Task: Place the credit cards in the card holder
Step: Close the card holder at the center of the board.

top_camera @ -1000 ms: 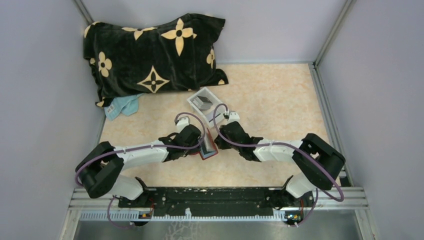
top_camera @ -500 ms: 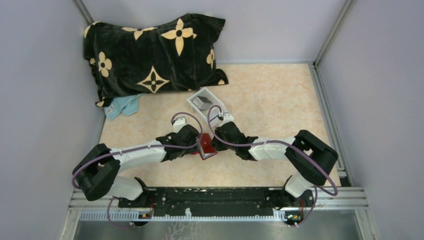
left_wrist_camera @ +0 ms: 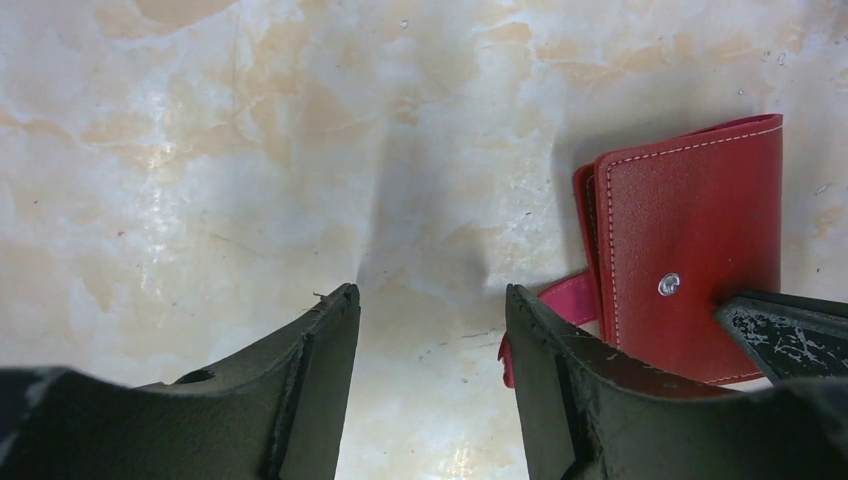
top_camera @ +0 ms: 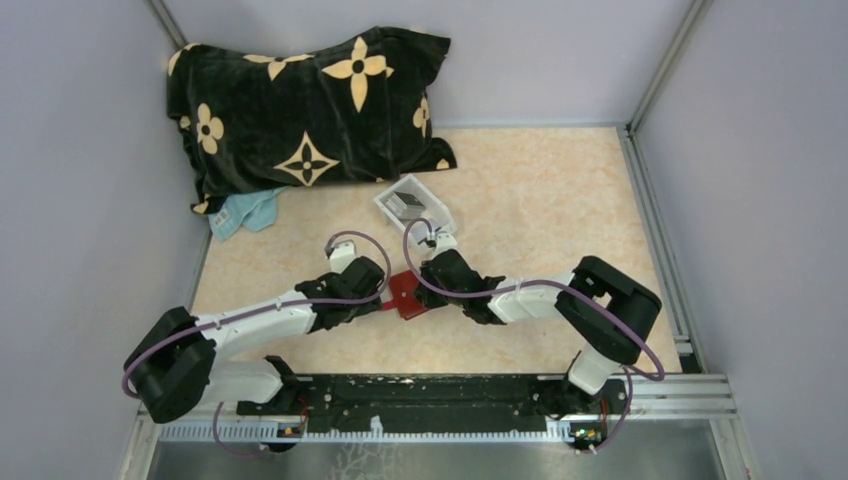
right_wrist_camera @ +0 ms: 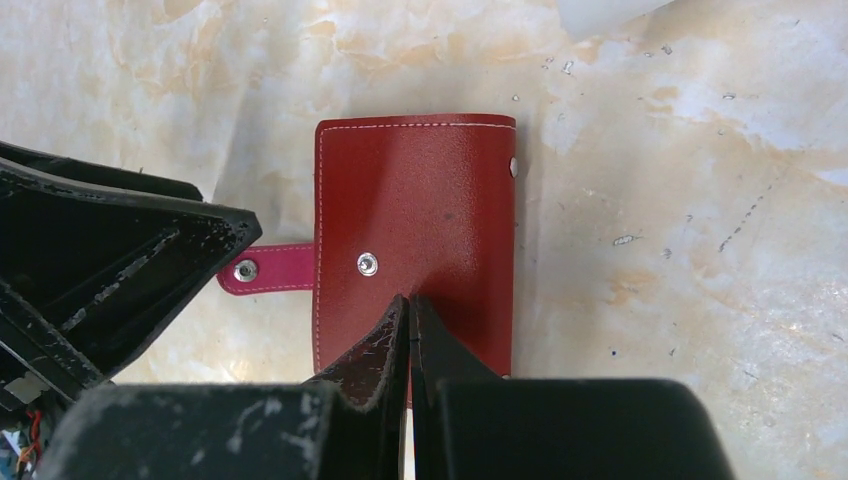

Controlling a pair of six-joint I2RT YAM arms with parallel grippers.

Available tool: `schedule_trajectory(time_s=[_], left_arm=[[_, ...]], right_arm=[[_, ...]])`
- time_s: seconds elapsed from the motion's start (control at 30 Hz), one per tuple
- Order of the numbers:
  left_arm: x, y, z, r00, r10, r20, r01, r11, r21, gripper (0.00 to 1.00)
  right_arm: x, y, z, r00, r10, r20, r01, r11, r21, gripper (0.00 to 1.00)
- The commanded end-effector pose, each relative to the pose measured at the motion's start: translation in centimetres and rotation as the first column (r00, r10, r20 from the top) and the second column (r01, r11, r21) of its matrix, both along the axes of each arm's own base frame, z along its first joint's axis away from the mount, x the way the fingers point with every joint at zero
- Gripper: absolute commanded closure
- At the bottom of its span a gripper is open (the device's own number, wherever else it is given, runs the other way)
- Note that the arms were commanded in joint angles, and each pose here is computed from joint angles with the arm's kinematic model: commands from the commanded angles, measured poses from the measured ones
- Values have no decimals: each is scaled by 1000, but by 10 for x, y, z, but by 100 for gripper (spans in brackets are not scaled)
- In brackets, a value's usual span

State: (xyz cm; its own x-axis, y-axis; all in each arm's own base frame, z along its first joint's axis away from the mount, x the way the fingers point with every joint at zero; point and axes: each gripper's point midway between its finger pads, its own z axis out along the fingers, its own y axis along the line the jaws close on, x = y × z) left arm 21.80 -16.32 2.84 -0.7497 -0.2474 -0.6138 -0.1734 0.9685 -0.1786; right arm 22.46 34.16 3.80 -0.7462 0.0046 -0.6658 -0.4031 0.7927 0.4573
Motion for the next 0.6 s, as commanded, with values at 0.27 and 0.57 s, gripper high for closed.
schedule_trajectory(time_s=[0.27, 0.57], left_arm=[[-11, 21, 20, 986, 117, 117, -96, 980, -172, 40], [-27, 11, 9, 991, 106, 79, -77, 950, -302, 42]], right_arm=[[0, 11, -13, 1000, 8, -12, -8, 1000, 4, 100], [-2, 8, -20, 1000, 6, -22, -7, 1000, -19, 100]])
